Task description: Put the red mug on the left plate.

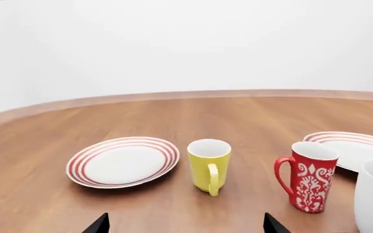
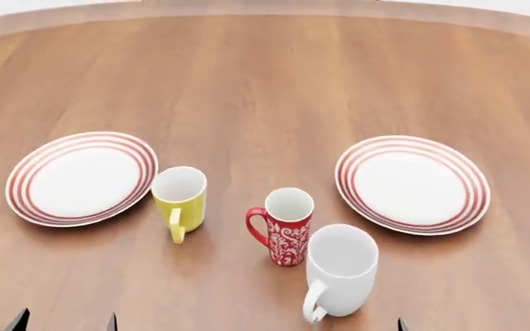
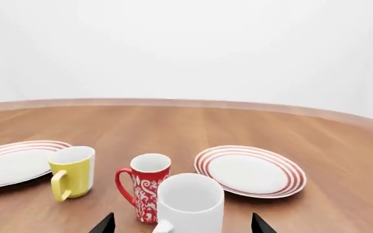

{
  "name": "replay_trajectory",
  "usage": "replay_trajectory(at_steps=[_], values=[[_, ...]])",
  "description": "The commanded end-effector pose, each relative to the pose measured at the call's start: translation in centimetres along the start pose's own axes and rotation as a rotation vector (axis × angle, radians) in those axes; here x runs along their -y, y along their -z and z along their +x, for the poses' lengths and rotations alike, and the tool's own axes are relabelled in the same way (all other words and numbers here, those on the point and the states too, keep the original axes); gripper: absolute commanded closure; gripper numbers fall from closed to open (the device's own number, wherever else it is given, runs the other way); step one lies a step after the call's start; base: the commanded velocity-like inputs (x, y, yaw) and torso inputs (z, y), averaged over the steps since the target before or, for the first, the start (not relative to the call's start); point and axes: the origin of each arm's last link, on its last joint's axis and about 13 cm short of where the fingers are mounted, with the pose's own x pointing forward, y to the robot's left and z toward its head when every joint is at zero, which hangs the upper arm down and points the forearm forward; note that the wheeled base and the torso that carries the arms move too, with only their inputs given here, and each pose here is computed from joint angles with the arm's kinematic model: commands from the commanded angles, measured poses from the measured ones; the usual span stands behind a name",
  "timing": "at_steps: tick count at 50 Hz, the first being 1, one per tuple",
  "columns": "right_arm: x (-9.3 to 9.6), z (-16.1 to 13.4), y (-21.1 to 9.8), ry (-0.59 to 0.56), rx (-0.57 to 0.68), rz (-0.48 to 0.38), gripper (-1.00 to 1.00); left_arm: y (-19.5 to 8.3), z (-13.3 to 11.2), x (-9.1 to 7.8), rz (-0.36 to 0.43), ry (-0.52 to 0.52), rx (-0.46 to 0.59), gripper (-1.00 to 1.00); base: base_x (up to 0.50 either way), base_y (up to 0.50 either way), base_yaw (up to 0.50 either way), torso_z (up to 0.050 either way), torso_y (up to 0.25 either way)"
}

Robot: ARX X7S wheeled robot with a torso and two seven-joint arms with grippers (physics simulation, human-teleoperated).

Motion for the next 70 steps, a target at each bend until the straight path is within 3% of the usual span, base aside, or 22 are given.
replay_trajectory(at_steps=[1, 41, 64, 70], values=[[-0.3, -0.3, -0.2, -0.019, 0.018, -0.005, -1.00, -0.1, -0.1, 0.0, 0.006, -0.006, 0.001, -1.00, 0.21, 0.47, 0.00, 0.000, 0.000], [-0.3, 0.0, 0.3, -0.032, 0.013, 0.017, -1.00, 0.1, -0.2, 0.0, 0.021, -0.005, -0.009, -1.00, 0.31, 0.47, 0.00, 0.000, 0.000], [-0.2, 0.3, 0.4, -0.014, 0.004, 0.022, -1.00, 0.0, -0.3, 0.0, 0.023, 0.004, 0.002, -1.00, 0.49, 0.14, 0.00, 0.000, 0.000], [-0.3, 1.4, -0.6, 0.090, -0.092, 0.107, -1.00, 0.1, -0.2, 0.1, 0.027, 0.002, -0.002, -1.00, 0.01, 0.00, 0.00, 0.000, 0.000]])
